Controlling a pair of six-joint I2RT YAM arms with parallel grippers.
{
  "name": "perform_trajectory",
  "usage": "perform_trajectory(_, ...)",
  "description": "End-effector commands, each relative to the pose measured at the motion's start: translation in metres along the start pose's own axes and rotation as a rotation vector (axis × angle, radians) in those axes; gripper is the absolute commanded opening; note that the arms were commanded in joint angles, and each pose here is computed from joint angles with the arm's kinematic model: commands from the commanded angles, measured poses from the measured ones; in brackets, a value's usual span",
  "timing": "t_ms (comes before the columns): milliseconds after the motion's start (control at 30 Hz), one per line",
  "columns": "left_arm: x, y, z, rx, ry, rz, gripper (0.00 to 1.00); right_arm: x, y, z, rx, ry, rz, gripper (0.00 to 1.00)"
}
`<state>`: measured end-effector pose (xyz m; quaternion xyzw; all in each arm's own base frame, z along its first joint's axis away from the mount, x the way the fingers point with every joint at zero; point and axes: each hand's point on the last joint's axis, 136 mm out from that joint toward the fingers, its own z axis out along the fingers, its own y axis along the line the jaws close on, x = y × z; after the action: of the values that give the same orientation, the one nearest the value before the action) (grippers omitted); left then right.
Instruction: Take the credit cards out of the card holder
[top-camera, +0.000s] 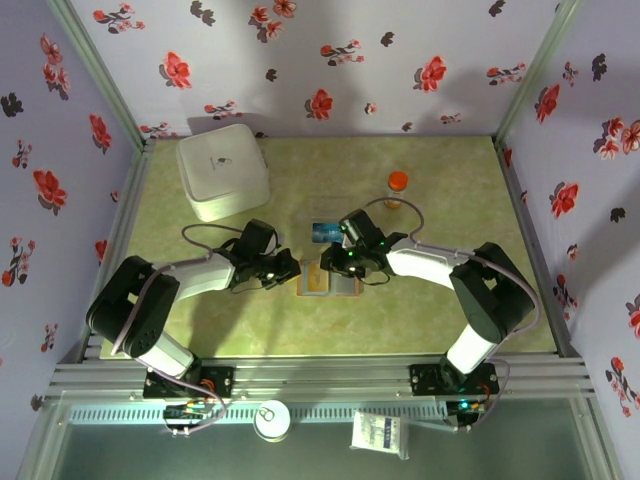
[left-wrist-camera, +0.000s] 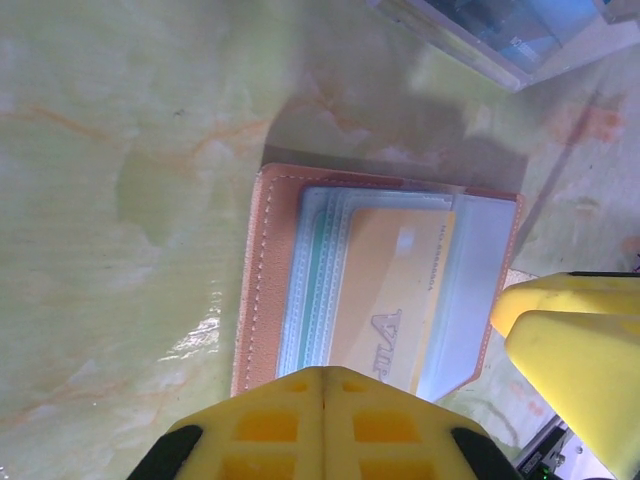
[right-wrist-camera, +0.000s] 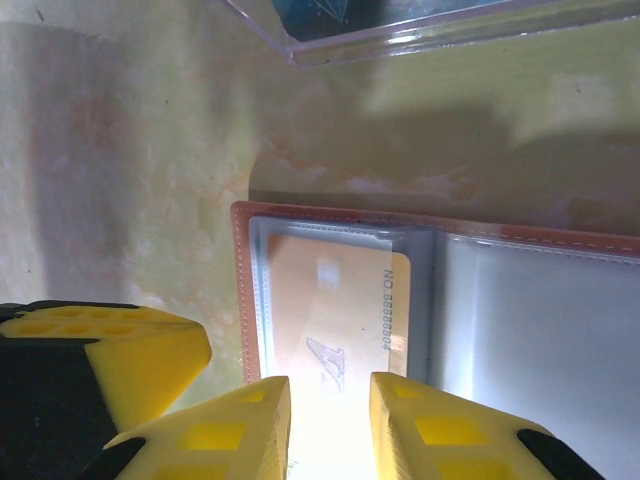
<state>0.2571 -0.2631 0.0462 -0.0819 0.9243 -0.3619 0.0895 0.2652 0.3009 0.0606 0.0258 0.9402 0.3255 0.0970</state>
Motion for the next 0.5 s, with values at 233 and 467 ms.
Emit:
perform_trajectory(233, -0.007, -0.028, 0.004, 0.083, -0.005, 0.046, 0.05, 0.004, 0.008, 0.002, -0.035, 0.030, 0.006, 0.28)
perform_trajectory(467, 0.001, -0.030, 0.010, 0.078, 0.017, 0.052, 0.05, 0.007, 0.006, 0.006, -0.029, 0.043, 0.009, 0.28)
